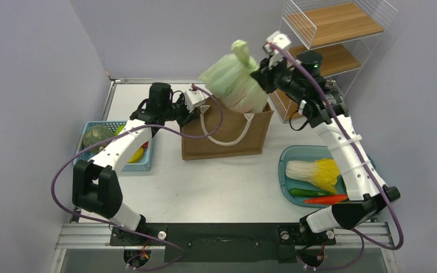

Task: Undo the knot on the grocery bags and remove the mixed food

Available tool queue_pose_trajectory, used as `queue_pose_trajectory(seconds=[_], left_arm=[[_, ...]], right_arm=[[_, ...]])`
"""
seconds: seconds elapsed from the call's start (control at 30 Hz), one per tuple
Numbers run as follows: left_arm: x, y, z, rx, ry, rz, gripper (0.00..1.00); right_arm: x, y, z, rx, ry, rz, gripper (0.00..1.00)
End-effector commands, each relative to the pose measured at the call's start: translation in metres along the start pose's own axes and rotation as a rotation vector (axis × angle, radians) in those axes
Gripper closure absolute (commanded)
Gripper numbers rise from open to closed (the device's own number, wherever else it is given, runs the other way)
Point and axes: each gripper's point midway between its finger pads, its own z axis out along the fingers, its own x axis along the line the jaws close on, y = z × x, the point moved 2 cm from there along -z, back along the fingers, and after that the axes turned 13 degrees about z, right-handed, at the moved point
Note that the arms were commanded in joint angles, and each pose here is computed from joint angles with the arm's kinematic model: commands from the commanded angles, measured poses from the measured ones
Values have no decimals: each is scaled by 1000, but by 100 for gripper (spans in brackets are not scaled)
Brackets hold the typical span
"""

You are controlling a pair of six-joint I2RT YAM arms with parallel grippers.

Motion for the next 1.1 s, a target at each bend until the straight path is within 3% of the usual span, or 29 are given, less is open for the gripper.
queue_pose_trajectory(seconds=[0.0, 0.17, 0.3, 0.6, 0.87, 1.07], left_arm=[[70, 27, -8, -102, 250, -61, 100], [128, 21, -16, -108, 453, -152, 100], [186, -9, -29, -54, 654, -207, 100], [292, -87, -133, 82, 1044, -292, 100], [312, -174, -235, 250, 1248, -339, 100], [307, -194, -271, 268, 1254, -337, 100]], right_arm=[[-20, 106, -71, -372, -142, 63, 100], [-27, 143, -121, -539, -232, 95, 100], [-23, 151, -142, -588, -255, 86, 100], [-22, 89, -127, -431, -242, 122, 100], [-12, 19, -88, -254, -177, 155, 100], [18, -20, -53, -146, -66, 161, 100]])
